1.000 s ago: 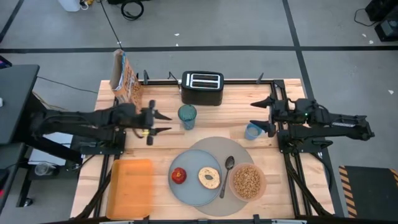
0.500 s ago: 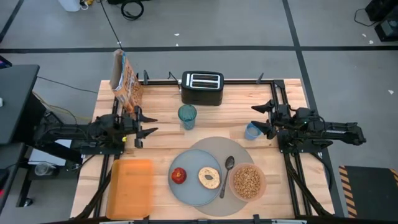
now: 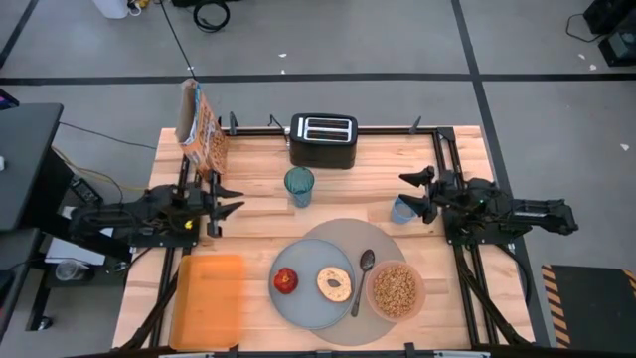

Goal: Arrange a breakfast setting
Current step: Return to Home Position

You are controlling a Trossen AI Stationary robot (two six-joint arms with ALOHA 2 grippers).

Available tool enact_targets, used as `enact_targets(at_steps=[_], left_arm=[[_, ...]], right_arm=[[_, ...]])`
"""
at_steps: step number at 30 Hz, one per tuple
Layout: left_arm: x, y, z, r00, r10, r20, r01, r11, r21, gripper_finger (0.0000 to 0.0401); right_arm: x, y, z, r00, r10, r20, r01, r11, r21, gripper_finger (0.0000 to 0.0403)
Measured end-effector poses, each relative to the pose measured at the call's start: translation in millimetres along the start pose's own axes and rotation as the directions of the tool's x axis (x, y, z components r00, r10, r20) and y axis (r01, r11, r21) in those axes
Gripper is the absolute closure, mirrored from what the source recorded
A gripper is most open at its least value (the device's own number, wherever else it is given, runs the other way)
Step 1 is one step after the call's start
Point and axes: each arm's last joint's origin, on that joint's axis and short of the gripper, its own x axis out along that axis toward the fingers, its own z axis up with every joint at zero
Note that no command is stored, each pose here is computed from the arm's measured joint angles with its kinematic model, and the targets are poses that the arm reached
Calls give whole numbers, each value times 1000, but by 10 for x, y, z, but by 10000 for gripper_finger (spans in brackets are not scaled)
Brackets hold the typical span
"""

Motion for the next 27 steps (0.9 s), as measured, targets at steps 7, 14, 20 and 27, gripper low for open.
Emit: enact_targets(at_steps=[7,14,20,27], left_arm=[[-31,24,37,997,66,38,-66,998,22,299],[-31,25,42,997,67,42,-67,998,0,300],[-31,25,42,997,67,43,-67,998,5,300],[-31,25,41,997,67,43,-67,998,7,300]], right_arm=[[-1,-75,-33,978,-203,46,201,978,50,23],[-1,-76,-25,975,-216,59,214,976,48,23],[-1,-76,-24,975,-215,59,212,976,46,23],[-1,-75,-25,975,-213,58,210,977,46,22]])
